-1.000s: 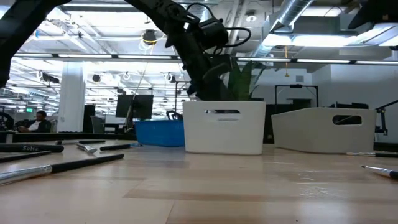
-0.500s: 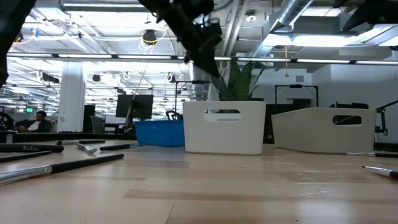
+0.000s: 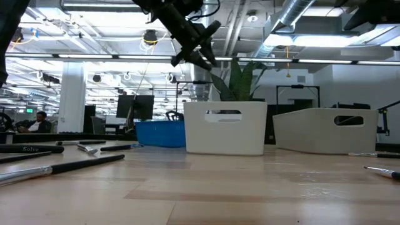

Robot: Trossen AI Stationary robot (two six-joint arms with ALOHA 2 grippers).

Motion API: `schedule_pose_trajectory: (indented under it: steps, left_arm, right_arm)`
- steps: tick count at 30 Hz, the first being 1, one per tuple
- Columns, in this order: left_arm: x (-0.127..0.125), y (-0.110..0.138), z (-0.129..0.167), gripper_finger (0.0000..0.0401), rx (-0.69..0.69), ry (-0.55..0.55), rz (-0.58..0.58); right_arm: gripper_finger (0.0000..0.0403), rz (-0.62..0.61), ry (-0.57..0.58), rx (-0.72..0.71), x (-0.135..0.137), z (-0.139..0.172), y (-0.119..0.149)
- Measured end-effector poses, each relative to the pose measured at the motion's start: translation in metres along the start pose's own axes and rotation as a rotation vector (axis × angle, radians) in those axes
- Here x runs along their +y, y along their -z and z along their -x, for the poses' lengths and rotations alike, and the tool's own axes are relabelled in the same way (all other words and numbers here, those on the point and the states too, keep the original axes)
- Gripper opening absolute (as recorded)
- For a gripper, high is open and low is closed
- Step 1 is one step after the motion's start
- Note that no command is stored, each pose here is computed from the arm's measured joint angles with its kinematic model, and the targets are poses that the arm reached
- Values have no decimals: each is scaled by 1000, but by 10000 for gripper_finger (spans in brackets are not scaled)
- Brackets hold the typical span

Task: Pick & Place Paint Supplies
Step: Adjust the white potted plant

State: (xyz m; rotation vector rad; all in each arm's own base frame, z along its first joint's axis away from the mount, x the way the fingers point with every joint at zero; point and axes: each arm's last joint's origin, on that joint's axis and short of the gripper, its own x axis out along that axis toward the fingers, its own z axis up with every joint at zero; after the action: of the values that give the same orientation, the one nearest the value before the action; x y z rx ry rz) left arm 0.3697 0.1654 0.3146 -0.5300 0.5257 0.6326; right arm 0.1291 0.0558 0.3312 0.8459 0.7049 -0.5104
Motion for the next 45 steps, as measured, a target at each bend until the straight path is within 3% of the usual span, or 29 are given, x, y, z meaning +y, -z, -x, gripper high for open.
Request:
schedule_pose_trajectory:
  steps: [10,19,45]
  left_arm:
    - [7,-3,-4,114,-13,-31,20]
    - [10,-4,-4,8,-17,-41,16]
    - [17,-6,11,0,16,-73,13]
  right_arm:
    - [235,12,6,1,-1,0,0]
    - [235,14,6,1,-1,0,0]
    - [235,12,6,0,-1,0,0]
